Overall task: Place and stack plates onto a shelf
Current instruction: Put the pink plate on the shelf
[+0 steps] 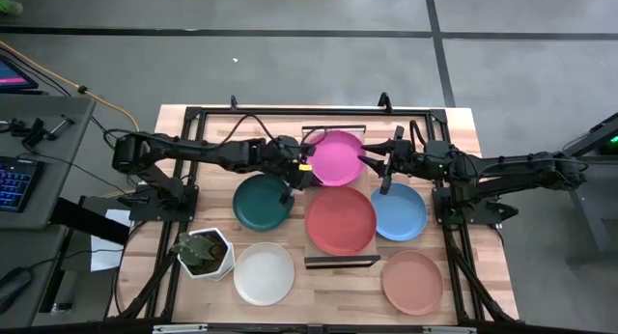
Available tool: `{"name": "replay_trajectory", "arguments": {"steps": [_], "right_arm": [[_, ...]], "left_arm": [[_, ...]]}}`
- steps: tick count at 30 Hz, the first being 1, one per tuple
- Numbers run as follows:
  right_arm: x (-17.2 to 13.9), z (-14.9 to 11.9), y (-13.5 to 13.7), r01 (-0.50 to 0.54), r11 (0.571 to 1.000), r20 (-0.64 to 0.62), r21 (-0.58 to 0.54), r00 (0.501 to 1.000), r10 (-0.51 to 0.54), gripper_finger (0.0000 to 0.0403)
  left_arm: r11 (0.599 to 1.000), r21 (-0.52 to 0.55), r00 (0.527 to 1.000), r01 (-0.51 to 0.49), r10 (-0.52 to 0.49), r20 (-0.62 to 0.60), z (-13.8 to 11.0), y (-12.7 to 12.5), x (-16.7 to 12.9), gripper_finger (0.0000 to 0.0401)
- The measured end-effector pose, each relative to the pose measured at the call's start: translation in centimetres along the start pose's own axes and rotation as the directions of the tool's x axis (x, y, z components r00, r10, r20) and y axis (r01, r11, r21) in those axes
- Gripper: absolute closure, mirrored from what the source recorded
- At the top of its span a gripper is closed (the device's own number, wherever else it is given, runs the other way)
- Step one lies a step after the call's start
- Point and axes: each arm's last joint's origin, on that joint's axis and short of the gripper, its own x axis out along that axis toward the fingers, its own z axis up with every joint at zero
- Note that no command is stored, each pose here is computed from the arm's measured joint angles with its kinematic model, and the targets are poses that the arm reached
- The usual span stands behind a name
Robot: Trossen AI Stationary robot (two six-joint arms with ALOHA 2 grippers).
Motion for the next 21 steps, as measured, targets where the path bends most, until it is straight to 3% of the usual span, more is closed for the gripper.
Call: {"name": "replay_trajectory", "arguments": {"steps": [21], "right_arm": [[0.0, -0.13, 0.0, 0.0, 1.0, -0.013, -0.003, 1.0, 0.0, 0.0276]], "left_arm": [[1.0, -0.011, 0.999, -0.021, 0.021, -0.027, 0.24, -0.69, 0.67, 0.0373]]}}
